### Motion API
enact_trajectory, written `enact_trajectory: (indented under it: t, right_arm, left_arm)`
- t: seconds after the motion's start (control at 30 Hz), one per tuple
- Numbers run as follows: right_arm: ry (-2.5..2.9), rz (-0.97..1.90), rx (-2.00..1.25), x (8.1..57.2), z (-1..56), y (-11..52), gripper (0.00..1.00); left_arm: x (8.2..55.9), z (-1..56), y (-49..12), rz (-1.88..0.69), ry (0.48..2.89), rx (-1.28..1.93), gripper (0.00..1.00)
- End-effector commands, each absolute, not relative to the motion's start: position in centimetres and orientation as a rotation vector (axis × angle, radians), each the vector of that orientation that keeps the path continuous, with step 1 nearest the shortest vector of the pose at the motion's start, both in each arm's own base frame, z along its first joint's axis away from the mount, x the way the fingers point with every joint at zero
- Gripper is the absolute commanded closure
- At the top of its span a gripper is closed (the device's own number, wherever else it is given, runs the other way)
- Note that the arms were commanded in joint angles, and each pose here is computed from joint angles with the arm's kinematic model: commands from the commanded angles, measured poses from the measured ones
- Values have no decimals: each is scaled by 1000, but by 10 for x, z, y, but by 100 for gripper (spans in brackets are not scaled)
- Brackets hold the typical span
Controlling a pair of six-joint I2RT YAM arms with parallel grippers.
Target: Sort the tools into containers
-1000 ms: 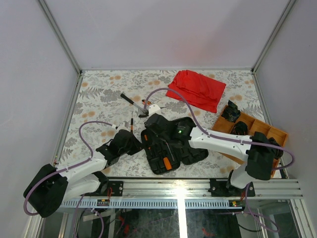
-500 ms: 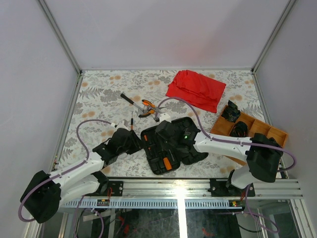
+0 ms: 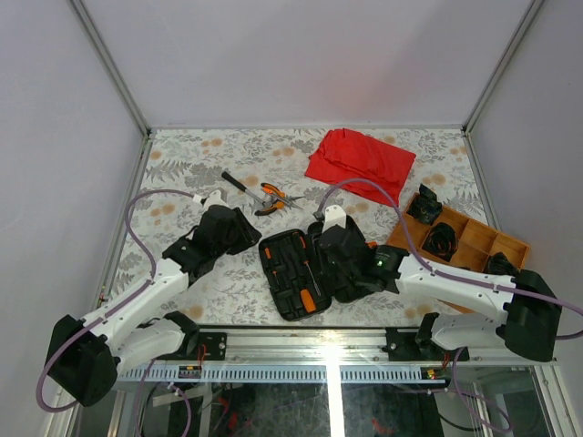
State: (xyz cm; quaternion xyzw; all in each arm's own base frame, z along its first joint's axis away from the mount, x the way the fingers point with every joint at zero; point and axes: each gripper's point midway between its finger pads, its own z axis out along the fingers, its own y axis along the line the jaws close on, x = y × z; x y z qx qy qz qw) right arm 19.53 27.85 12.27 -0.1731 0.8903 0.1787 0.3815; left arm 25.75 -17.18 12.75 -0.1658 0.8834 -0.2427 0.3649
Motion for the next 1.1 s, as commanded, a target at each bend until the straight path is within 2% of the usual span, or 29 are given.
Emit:
enact_trajectory:
  t: [0.0,0.23,0.53,0.93,1.07]
  right_arm:
    - [2193,409,-393,215,146,265,57]
    - [2200,434,-376,213,147,259,55]
    - [2231,488,-367,200,134,255,55]
    - [2259,515,-386,193,124,257,55]
    - [2274,536,-394,191,120,261,55]
  left_arm:
    - [265,122,-148,-488,2293,-434,60]
    - [283,96,-116,-311,2385,-492,60]
    - [308,50,-123,-192,2545,-464,60]
    - [329,36,-102,52,2544,-477,60]
    - [330,28,-103,62,2569,-469,61]
